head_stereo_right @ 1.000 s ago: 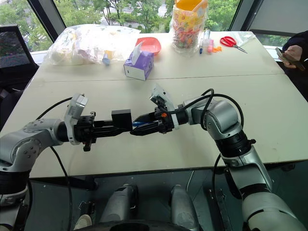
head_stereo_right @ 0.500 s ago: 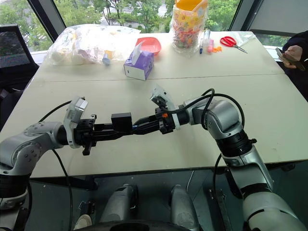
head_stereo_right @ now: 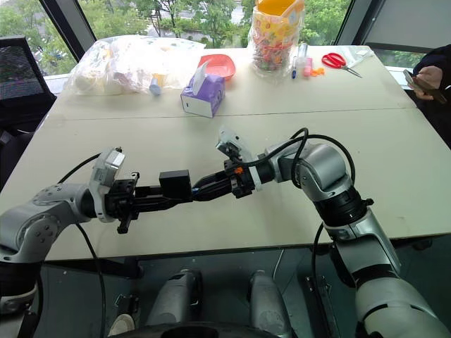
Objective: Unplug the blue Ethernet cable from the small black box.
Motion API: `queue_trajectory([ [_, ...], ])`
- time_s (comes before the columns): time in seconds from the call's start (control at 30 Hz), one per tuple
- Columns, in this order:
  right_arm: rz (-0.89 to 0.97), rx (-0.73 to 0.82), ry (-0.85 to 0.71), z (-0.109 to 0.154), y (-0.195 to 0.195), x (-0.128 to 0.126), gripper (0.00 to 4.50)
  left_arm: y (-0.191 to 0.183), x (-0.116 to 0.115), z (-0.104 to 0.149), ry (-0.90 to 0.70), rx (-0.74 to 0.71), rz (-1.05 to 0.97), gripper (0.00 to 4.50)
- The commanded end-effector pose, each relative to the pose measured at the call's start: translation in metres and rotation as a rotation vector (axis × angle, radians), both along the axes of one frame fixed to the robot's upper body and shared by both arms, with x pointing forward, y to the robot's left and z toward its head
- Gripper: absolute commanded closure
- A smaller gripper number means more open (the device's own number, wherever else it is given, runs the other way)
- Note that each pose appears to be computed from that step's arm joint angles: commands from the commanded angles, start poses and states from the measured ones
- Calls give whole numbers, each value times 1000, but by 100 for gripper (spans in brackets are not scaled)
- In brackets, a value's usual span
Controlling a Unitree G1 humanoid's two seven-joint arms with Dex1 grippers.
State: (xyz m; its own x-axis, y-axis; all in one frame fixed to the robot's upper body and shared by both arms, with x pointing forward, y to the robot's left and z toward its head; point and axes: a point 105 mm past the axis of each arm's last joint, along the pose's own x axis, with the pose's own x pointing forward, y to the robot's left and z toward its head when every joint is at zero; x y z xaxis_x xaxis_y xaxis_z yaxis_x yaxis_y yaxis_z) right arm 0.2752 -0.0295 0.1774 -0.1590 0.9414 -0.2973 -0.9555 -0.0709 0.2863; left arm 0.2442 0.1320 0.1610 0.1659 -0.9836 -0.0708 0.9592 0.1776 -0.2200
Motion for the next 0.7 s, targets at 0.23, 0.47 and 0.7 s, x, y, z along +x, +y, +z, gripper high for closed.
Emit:
queue_trajectory([
  [0.23,-82,40,-45,19,-17,14,168,12,-2,-7,16,49,37,400],
  [0.47,-66,33,-19,17,-16,9,168,13,-1,-7,13,46,45,400],
  [0.7,-74,17,-21,9,-11,8,168,15,3,-2,2,31,55,400],
])
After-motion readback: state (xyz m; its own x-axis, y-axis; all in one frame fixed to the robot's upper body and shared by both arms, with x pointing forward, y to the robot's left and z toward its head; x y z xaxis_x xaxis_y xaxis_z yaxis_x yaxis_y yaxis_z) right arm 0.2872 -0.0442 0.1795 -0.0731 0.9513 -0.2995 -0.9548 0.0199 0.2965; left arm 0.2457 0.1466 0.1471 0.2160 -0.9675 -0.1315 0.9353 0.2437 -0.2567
